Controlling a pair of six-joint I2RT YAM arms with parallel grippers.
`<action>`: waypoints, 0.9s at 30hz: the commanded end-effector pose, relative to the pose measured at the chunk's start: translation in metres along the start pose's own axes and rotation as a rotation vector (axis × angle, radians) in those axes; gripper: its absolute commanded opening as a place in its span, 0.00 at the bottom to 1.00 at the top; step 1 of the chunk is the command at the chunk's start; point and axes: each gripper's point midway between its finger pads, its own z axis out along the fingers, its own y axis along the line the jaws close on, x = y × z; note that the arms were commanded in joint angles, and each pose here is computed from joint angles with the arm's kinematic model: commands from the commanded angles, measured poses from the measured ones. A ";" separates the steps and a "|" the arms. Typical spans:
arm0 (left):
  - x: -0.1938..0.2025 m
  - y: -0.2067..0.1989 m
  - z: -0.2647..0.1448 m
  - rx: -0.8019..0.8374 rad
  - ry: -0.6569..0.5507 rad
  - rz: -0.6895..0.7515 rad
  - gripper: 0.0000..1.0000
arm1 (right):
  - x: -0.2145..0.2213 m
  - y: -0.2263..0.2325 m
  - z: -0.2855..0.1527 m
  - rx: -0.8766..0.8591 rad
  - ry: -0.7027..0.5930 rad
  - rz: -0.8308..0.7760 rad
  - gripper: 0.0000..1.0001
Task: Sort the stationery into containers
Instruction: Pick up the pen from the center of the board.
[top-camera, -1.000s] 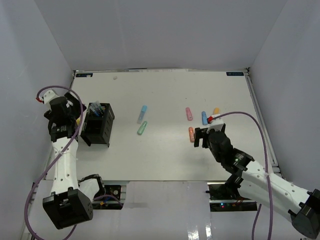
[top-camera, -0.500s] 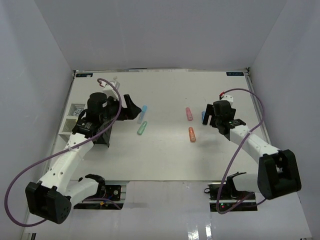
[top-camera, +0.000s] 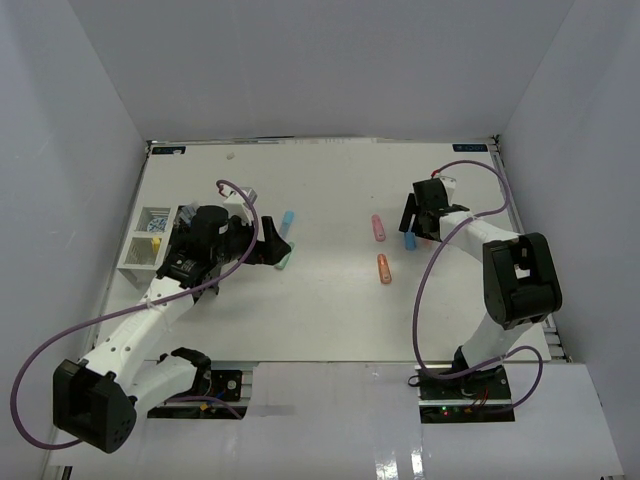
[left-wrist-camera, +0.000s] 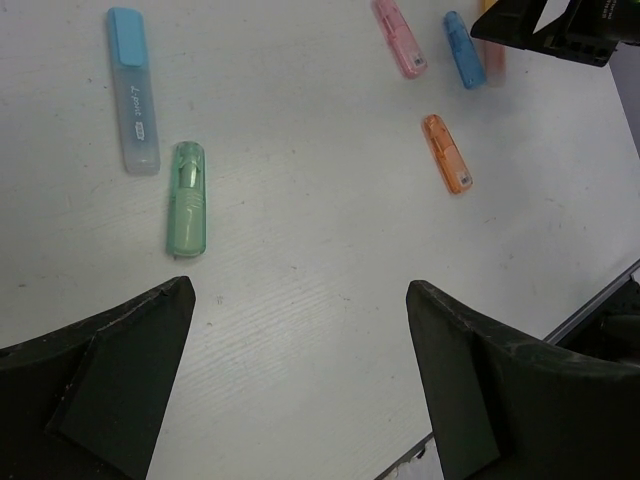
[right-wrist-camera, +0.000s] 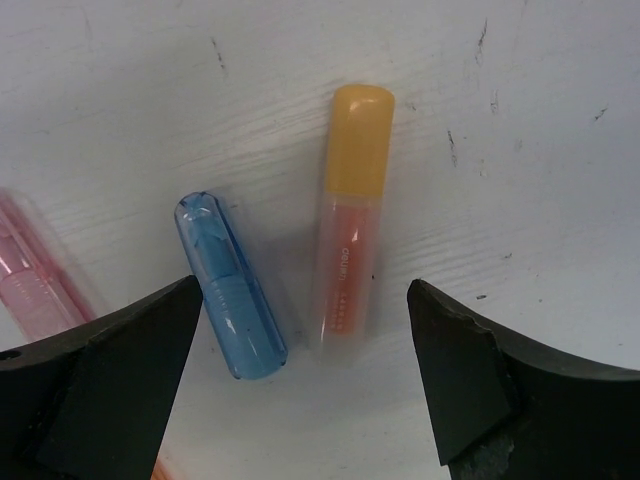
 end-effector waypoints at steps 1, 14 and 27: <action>-0.008 -0.008 -0.005 0.034 -0.032 0.028 0.98 | -0.011 -0.007 0.002 0.034 -0.007 0.054 0.89; -0.006 -0.009 -0.005 0.040 -0.025 0.019 0.98 | -0.006 -0.021 0.010 0.035 0.018 0.061 0.79; -0.002 -0.002 -0.001 0.010 -0.005 0.010 0.98 | 0.016 -0.026 0.031 0.053 0.095 0.059 0.60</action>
